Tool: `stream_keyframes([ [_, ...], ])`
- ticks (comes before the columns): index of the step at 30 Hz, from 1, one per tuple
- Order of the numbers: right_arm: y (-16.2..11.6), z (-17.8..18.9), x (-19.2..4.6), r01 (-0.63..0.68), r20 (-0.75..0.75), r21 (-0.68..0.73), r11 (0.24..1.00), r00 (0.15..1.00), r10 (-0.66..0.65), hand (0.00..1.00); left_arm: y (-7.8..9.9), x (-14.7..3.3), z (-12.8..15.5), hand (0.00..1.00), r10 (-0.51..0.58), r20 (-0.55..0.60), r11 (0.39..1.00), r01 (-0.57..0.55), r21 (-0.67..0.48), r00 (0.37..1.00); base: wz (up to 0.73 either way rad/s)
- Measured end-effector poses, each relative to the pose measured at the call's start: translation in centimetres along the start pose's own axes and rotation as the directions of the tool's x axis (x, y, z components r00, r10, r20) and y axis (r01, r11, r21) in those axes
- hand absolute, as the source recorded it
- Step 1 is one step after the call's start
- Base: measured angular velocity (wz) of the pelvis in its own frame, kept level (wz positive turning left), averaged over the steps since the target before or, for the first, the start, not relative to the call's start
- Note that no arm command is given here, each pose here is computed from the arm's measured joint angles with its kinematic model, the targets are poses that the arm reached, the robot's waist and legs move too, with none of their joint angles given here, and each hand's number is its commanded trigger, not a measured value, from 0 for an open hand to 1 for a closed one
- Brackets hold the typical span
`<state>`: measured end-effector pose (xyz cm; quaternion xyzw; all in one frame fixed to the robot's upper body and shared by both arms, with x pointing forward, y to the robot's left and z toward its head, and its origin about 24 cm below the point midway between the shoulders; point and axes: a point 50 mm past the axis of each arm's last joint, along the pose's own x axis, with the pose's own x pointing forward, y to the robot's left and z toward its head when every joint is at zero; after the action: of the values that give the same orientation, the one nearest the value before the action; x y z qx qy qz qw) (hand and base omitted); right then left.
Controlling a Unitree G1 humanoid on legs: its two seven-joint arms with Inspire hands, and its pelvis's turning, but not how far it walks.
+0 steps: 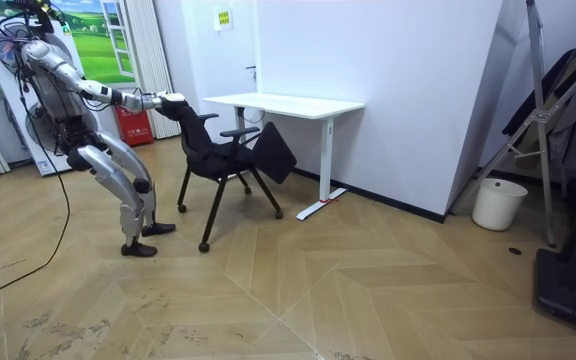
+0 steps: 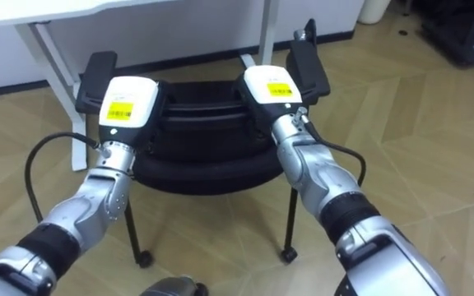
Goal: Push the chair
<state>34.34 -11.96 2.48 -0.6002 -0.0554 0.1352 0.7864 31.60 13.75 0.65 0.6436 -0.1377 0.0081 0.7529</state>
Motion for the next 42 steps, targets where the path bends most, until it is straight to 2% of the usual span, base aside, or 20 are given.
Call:
stream_keyframes([
  [5,0.0,0.1,0.0,0.003,0.004,0.004,1.0,1.0,-0.003,1.0,0.2,-0.2,0.0,1.0,-0.003,0.004,1.0,0.003,0.002,1.0,0.05],
  [8,0.8,0.0,-0.4,-0.016,-0.005,0.007,1.0,1.0,0.016,1.0,-0.2,-0.8,0.2,1.0,-0.035,0.004,0.999,0.035,-0.006,0.999,0.17],
  [11,1.0,-0.7,-0.9,-0.011,-0.02,0.045,0.999,1.0,0.011,1.0,0.1,-0.1,0.3,1.0,-0.067,0.032,0.998,0.067,-0.003,0.997,0.6],
  [13,2.3,-1.0,-1.8,-0.059,-0.028,0.045,0.997,0.998,0.06,1.0,-0.9,-1.4,0.5,1.0,-0.128,0.032,0.991,0.129,-0.024,0.991,-0.41],
  [16,2.9,-0.7,-2.1,-0.056,-0.019,0.048,0.997,0.998,0.057,1.0,-1.1,-2.1,0.3,1.0,-0.124,0.041,0.992,0.125,-0.026,0.991,-0.37],
  [18,1.1,-0.6,-1.3,0.019,0.002,0.019,1.0,1.0,-0.019,1.0,0.1,-0.6,0.3,1.0,-0.058,0.047,0.998,0.059,-0.022,0.997,0.08],
  [24,0.2,-0.6,-0.7,0.061,-0.008,0.02,0.998,0.998,-0.061,1.0,0.6,0.9,0.1,1.0,-0.018,0.079,1.0,0.019,-0.013,0.997,0.08],
  [28,-0.9,-0.5,0.0,0.093,-0.011,0.022,0.995,0.996,-0.093,1.0,1.5,2.2,0.0,1.0,0.017,0.097,1.0,-0.017,0.002,0.995,0.25],
  [35,-0.4,0.1,0.2,0.085,-0.014,0.05,0.995,0.996,-0.085,1.0,1.8,2.1,-0.7,1.0,0.023,0.107,0.999,-0.027,0.033,0.994,0.3],
  [42,-2.4,0.5,1.5,0.08,0.01,0.015,0.997,0.997,-0.08,1.0,2.4,2.4,-0.3,1.0,0.076,0.063,0.997,-0.077,0.021,0.995,0.02],
])
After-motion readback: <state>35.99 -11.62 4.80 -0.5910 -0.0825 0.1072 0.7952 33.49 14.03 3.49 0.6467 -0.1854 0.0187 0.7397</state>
